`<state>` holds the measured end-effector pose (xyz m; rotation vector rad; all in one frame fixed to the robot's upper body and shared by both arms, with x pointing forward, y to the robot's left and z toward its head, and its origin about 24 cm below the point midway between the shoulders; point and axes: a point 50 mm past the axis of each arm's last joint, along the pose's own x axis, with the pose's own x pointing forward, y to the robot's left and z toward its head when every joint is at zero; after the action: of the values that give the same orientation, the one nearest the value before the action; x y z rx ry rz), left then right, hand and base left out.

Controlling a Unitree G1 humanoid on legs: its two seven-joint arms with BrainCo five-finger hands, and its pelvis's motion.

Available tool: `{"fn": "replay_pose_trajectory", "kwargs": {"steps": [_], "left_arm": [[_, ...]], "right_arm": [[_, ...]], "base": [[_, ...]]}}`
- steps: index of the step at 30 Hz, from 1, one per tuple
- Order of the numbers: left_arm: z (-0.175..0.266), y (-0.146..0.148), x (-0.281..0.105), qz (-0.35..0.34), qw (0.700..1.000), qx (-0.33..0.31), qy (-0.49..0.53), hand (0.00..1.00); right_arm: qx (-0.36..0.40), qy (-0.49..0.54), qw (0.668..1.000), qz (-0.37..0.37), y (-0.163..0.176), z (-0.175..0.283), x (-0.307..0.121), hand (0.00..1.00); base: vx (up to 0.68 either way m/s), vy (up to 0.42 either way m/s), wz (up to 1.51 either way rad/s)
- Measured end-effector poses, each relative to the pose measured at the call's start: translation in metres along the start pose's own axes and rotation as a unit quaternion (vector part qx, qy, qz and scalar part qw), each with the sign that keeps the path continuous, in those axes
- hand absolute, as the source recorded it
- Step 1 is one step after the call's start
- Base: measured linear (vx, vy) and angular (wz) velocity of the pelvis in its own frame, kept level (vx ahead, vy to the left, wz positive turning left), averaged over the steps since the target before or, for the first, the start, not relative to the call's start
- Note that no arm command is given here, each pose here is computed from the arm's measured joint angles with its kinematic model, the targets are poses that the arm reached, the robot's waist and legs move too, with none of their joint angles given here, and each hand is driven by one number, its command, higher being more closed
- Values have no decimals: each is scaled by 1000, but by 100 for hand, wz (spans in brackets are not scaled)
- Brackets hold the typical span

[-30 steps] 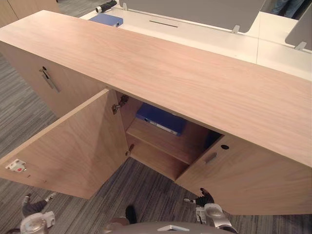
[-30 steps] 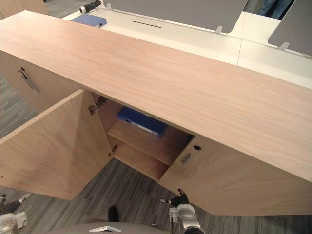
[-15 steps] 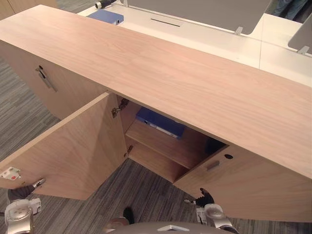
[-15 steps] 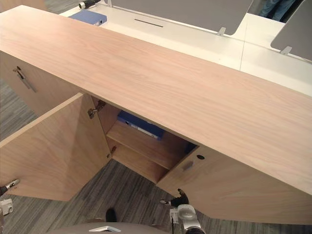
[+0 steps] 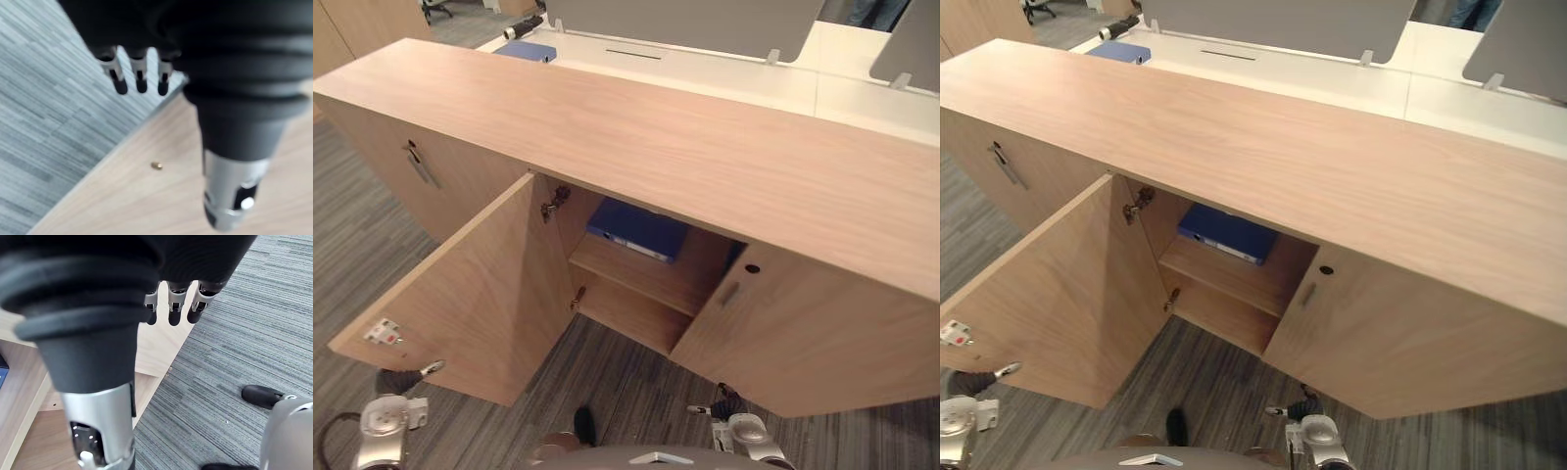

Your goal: Walk over to the cabinet, pick up the folder, carry it to the office cabinet, place the folder inside the office cabinet, then close the office cabinet door

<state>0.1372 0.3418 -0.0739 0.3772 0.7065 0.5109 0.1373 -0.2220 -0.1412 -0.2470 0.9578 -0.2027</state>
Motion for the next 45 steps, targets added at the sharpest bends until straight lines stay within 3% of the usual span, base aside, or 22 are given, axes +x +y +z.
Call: {"fn": "replay_pose_trajectory", "kwargs": {"steps": [7,14,18,28,41,45], "left_arm": [[-18,-40,-15,-85,996,15,19,0],[-22,-52,-25,-117,993,27,10,0],[-27,-73,-37,-154,988,23,10,0],[-42,-139,-77,-314,947,57,28,0],[24,-200,-81,-410,905,73,-81,0],[45,-222,-91,-437,890,64,-111,0]], "right_arm": [[-1,15,1000,-3,-3,-14,-5,0],[11,10,1000,-4,-1,-8,-4,0],[13,11,1000,4,6,-9,-5,0],[-3,-4,1000,27,17,-5,-7,0],[-3,15,1000,27,18,-18,-11,0],[-17,25,1000,8,2,-22,-10,0]], "base": [[-47,69,-24],[18,108,-13],[7,125,-20],[19,93,-44],[-64,30,-11],[77,56,-32]]}}
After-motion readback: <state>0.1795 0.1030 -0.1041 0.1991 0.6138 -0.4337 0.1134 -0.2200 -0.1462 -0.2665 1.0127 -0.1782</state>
